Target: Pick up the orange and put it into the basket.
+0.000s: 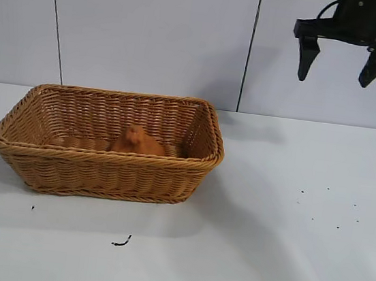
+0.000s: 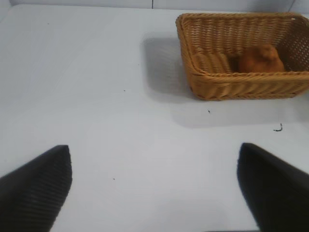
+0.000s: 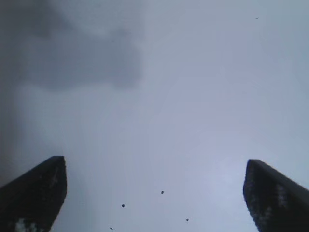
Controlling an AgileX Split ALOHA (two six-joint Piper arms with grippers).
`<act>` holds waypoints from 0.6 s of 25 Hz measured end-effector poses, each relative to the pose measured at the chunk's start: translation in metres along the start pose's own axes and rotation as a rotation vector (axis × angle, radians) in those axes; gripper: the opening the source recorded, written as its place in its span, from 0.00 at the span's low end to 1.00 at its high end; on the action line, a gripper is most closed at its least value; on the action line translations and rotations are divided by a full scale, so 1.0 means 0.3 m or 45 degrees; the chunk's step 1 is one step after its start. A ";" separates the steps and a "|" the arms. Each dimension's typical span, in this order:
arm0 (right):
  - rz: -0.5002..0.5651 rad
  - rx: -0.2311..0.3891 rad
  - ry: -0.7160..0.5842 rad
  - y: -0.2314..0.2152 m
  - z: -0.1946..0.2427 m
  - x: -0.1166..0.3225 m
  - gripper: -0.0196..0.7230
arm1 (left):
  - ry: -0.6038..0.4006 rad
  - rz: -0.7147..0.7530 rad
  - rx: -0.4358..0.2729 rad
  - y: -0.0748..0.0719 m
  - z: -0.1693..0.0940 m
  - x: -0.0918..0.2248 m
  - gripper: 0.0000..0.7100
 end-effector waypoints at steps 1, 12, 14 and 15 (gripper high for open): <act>0.010 -0.003 0.001 -0.013 0.001 0.001 0.95 | 0.000 0.000 0.000 0.000 0.000 0.000 0.94; 0.022 -0.038 0.155 -0.017 -0.087 0.200 0.95 | 0.000 0.000 0.000 0.000 0.000 0.000 0.94; 0.003 -0.046 0.202 -0.013 -0.127 0.283 0.95 | 0.000 0.000 0.000 0.000 0.000 0.000 0.94; -0.004 -0.049 0.215 -0.010 -0.157 0.327 0.95 | 0.000 0.000 0.000 0.000 0.000 0.000 0.94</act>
Point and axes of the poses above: a point on each arm's last joint axis where the gripper is mounted, z pointing out along that axis toward the gripper, y along the wrist's bending axis when the last joint is at zero, x = y × z, the point moved 6 cm from there along z, pointing out along that axis toward the gripper, and after that the axes turned 5 degrees about -z, right-handed, at the moved point
